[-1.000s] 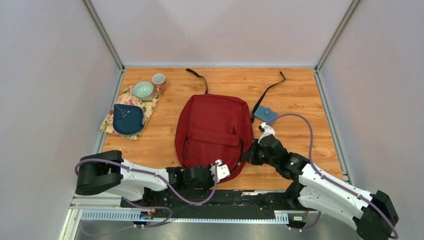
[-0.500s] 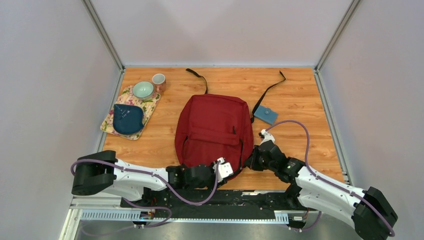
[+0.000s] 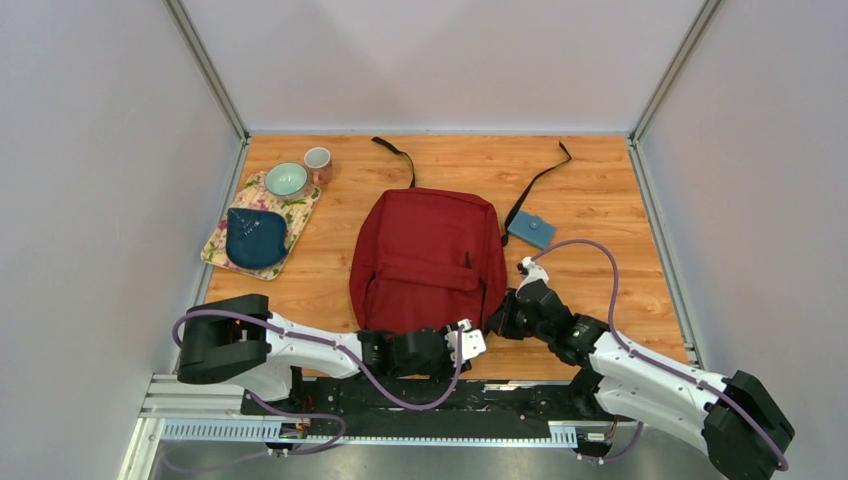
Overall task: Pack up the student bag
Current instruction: Zip the student bag at the center of the board.
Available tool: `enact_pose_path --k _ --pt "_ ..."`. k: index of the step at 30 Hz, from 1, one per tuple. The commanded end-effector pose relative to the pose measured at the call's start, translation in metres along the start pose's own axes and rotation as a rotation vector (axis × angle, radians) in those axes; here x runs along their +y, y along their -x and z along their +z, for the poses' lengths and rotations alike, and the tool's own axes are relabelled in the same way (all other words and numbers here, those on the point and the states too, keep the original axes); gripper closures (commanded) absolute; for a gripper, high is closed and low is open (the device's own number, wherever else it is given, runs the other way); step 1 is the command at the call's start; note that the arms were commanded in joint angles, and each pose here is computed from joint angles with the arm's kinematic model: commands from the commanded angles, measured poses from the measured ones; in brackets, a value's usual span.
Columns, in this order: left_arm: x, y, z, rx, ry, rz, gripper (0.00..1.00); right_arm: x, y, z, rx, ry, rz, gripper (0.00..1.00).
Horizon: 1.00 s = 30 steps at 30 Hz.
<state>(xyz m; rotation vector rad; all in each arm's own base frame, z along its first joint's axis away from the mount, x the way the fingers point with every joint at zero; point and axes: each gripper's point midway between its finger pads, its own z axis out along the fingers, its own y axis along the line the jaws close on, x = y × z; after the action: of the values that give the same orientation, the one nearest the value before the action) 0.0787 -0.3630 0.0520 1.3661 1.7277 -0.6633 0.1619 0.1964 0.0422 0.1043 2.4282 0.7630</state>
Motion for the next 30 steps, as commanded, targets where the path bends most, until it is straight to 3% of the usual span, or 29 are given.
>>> enact_pose_path --k 1,5,6,9,13,15,30 --pt "-0.004 0.015 0.006 -0.044 -0.011 0.015 0.46 0.029 0.032 -0.010 -0.094 0.078 -0.005 1.00" --pt "0.001 0.007 0.010 -0.015 0.017 0.035 0.59 0.042 0.044 -0.018 -0.124 0.116 -0.025 1.00" --pt "0.003 0.005 0.009 -0.009 0.021 0.035 0.69 0.046 0.048 -0.020 -0.137 0.121 -0.030 1.00" --pt "-0.001 0.000 0.007 -0.006 0.002 0.030 0.84 0.045 0.059 -0.020 -0.172 0.096 -0.059 1.00" --pt "-0.005 -0.008 0.005 0.010 -0.022 0.014 0.96 0.050 0.070 -0.009 -0.183 0.069 -0.087 1.00" --pt "-0.007 -0.011 0.003 0.014 -0.032 0.005 1.00 0.051 0.072 -0.004 -0.179 0.060 -0.098 1.00" --pt "-0.015 -0.032 -0.015 0.034 -0.082 -0.043 1.00 0.028 0.123 0.032 -0.247 -0.102 -0.162 1.00"
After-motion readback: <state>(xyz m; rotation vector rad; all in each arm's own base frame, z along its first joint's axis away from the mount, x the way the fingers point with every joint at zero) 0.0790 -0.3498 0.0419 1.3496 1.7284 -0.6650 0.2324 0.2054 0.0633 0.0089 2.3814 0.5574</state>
